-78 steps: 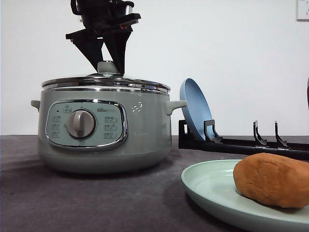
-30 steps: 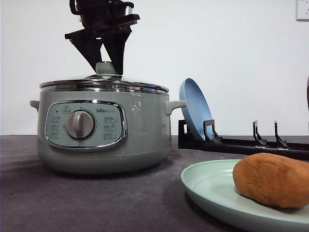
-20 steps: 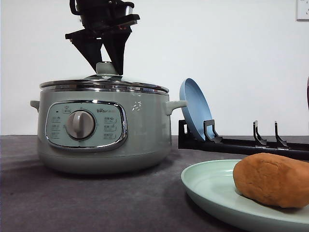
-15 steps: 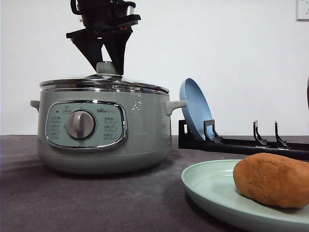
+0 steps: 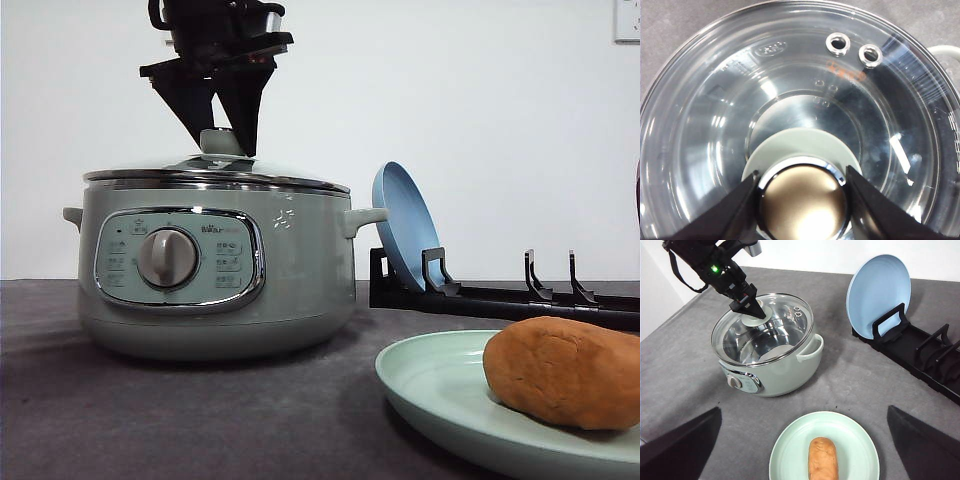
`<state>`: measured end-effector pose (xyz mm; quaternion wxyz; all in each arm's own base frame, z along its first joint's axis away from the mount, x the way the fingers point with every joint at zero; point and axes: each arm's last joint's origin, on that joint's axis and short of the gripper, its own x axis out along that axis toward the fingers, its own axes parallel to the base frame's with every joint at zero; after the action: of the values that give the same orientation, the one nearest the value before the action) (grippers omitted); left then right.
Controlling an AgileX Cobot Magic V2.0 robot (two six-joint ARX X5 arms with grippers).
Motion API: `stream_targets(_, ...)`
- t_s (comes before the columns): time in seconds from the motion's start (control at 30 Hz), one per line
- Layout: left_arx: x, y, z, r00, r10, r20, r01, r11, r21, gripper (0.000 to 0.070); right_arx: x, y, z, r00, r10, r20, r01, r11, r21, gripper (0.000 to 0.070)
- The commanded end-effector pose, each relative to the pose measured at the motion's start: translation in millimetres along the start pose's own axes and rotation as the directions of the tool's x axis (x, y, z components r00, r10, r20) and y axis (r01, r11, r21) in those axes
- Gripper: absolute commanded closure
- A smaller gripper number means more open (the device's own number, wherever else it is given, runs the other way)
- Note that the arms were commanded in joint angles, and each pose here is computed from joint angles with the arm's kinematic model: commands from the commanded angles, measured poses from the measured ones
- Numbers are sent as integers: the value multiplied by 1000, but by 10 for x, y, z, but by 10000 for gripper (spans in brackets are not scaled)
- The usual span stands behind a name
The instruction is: Transfer potato from steamer to green plate
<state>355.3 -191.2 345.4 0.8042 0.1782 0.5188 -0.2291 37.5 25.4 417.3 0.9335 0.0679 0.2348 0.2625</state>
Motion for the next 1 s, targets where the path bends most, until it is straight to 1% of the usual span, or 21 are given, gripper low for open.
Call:
stream_targets(0.0, 49, -64, 51, 1000, -26, 5, 26, 999, 23, 687, -23, 12, 38, 1000, 7, 19, -7, 1000, -10, 7)
stream_targets(0.17, 48, -26, 34, 997, -75, -4, 75, 997, -6, 677, -23, 12, 39, 1000, 7, 19, -7, 1000, -10, 7)
stream_targets(0.23, 49, -9, 32, 997, -77, -3, 77, 997, -20, 663, -23, 12, 39, 1000, 7, 19, -7, 1000, -10, 7)
stream_targets(0.3, 49, -4, 33, 997, -78, -2, 78, 997, -23, 631, -23, 12, 39, 1000, 7, 19, -7, 1000, -10, 7)
stream_targets(0.4, 49, -2, 37, 997, -78, 2, 78, 997, -23, 472, -23, 13, 39, 1000, 7, 19, -7, 1000, -10, 7)
stream_targets(0.53, 49, 1, 41, 997, -77, 7, 77, 997, -24, 193, -23, 13, 39, 1000, 7, 19, -7, 1000, -10, 7)
stream_targets(0.6, 48, 14, 44, 997, -75, 12, 75, 997, -26, 98, -23, 13, 39, 1000, 8, 19, -7, 1000, -10, 7)
stream_targets(0.67, 45, 27, 46, 997, -73, 15, 73, 997, -34, 44, -23, 13, 39, 1000, 7, 19, -7, 1000, -10, 8)
stream_targets(0.7, 44, 32, 45, 997, -72, 16, 73, 997, -39, 25, -23, 13, 39, 1000, 7, 19, -7, 1000, -10, 7)
stream_targets(0.77, 16, 49, 41, 997, -70, 22, 71, 996, -47, 11, -23, 12, 38, 1000, 7, 19, -7, 1000, -11, 7)
stream_targets(0.87, -78, 65, 25, 997, -66, 42, 68, 996, -53, 11, -23, 12, 38, 1000, 7, 19, -7, 1000, -13, 7)
stream_targets(0.97, -245, 70, -12, 995, -61, 74, 65, 996, -57, 11, -23, 13, 38, 1000, 7, 19, -7, 1000, -15, 7)
